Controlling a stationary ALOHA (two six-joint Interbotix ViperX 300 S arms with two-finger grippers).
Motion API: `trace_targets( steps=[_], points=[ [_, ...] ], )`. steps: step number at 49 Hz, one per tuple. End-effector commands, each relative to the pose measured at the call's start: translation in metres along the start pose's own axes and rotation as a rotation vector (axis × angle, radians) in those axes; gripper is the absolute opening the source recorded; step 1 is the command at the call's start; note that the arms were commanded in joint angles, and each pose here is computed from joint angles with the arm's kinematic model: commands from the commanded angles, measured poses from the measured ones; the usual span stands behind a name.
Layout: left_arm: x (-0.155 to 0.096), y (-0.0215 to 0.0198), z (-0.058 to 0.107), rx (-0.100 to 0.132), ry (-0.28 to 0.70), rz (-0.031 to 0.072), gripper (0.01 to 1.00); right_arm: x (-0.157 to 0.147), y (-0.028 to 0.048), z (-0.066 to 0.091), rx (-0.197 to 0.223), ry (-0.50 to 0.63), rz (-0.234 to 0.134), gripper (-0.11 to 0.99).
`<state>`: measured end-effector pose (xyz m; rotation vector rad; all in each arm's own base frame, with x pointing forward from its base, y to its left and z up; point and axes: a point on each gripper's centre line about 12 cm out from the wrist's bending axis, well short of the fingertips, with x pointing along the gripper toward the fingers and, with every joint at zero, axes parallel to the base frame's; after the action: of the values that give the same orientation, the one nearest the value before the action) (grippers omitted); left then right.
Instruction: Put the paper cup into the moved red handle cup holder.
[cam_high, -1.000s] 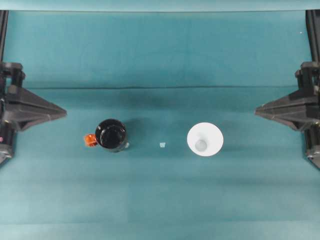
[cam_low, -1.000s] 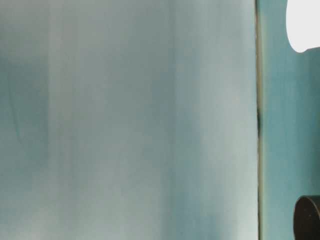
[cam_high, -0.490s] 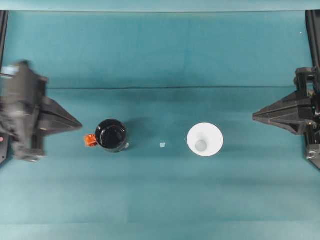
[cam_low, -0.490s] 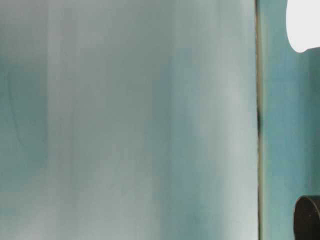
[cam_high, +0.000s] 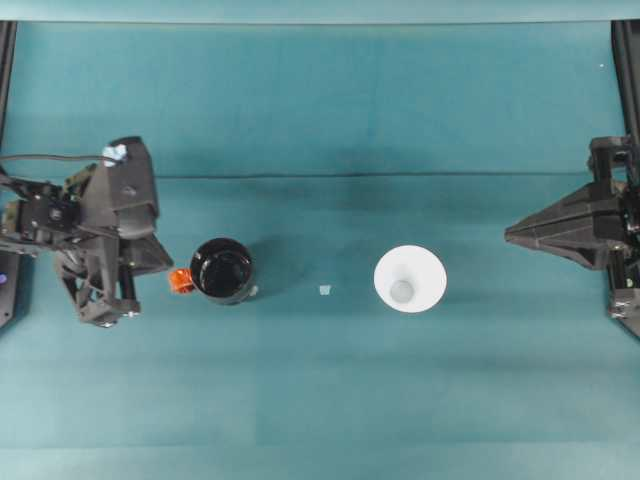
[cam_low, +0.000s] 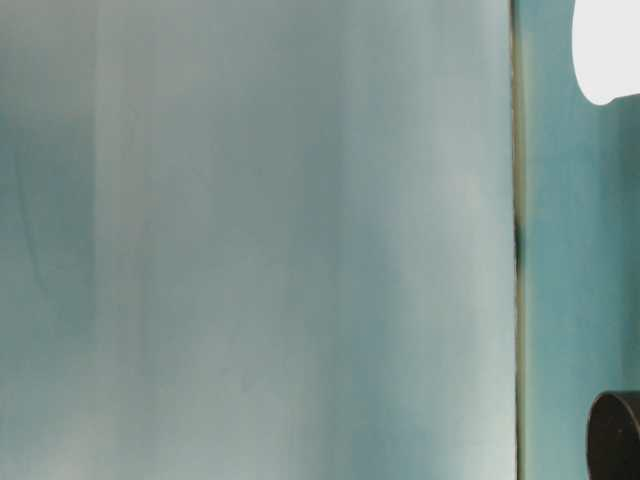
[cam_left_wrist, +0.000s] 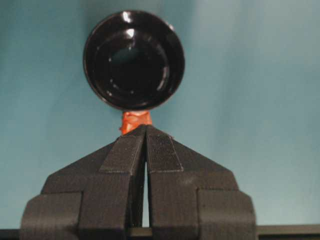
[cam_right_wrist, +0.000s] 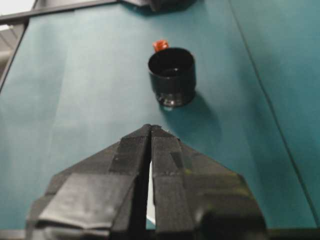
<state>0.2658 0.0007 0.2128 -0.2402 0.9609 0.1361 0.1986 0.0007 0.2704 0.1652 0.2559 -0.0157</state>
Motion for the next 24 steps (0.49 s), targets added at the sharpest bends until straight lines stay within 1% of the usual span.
trace_targets(
  steps=[1, 3, 7, 8, 10, 18, 19, 21, 24],
  points=[
    [-0.001, -0.0011, 0.008, 0.001, -0.013, 0.0, 0.025, 0.001, 0.0005, 0.008, 0.012, -0.014, -0.002, -0.09],
    [0.001, -0.0006, 0.008, 0.002, -0.009, 0.002, 0.025, 0.001, 0.0002, 0.008, 0.014, -0.013, -0.003, -0.09],
    [0.002, -0.0011, 0.008, 0.003, -0.007, 0.002, 0.025, 0.001, -0.0002, 0.008, 0.013, -0.009, -0.005, -0.09],
    [0.003, -0.0005, 0.007, 0.002, -0.004, 0.003, 0.025, 0.001, -0.0005, 0.007, 0.013, -0.007, -0.007, -0.09],
    [0.003, -0.0009, 0.007, 0.002, -0.004, 0.002, 0.026, 0.001, -0.0006, 0.007, 0.013, -0.004, -0.007, -0.09],
    [0.006, -0.0005, 0.005, 0.0, 0.007, 0.005, 0.03, 0.001, -0.0018, 0.004, 0.014, 0.016, -0.014, -0.09],
    [0.007, -0.0005, 0.005, 0.0, 0.007, 0.005, 0.041, 0.001, -0.0018, 0.005, 0.014, 0.016, -0.014, -0.09],
    [0.008, 0.0, 0.005, -0.003, 0.011, 0.007, 0.094, 0.001, -0.0022, 0.004, 0.015, 0.02, -0.016, -0.09],
    [0.012, 0.0003, 0.004, -0.001, 0.021, 0.01, 0.226, 0.001, -0.0025, 0.004, 0.015, 0.022, -0.018, -0.09]
  ],
)
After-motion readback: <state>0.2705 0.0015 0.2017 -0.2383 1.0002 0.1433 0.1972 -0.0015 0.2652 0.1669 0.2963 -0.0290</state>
